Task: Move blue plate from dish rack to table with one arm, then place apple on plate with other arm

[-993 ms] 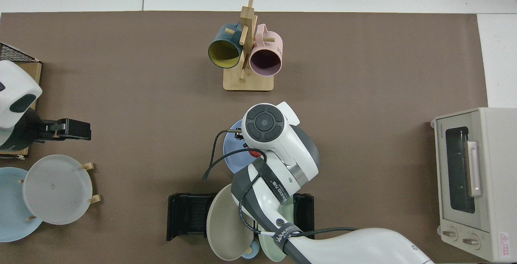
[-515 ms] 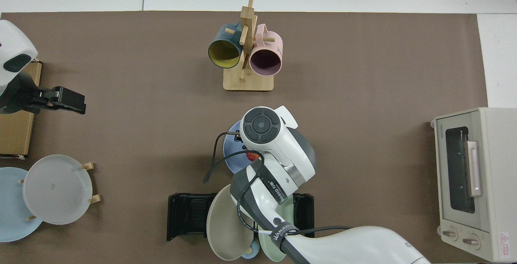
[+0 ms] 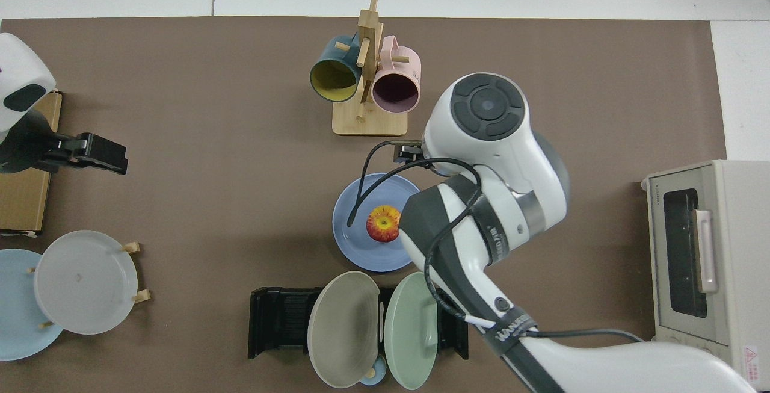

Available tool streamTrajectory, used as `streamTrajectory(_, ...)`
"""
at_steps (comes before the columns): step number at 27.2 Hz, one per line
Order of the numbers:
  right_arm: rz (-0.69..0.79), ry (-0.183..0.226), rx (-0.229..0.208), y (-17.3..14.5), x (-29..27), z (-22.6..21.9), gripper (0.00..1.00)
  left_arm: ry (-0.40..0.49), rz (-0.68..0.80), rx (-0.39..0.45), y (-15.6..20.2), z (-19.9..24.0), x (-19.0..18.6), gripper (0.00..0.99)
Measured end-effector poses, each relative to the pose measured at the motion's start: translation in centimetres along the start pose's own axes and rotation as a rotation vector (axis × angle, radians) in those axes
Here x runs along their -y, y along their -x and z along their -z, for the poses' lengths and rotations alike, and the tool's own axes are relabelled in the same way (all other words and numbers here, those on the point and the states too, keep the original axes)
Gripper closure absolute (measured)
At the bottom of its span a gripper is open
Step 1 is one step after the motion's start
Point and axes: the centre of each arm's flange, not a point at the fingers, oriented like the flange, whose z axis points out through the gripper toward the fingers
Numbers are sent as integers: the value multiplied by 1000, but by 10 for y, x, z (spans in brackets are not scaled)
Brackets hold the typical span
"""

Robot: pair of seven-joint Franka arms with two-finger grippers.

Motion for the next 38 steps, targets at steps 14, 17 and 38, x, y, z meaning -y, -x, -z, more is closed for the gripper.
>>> streamTrajectory(14,183,10,-26,-72,-213,64,0,0,1,3,1,-1,0,0)
streamTrajectory(17,174,12,-28,-69,-244,85,0,-1,2,-7,3,-4,0,0)
streamTrajectory(38,16,5,-4,-23,-264,122,0,-3,20,-50,14,-10,-2,0)
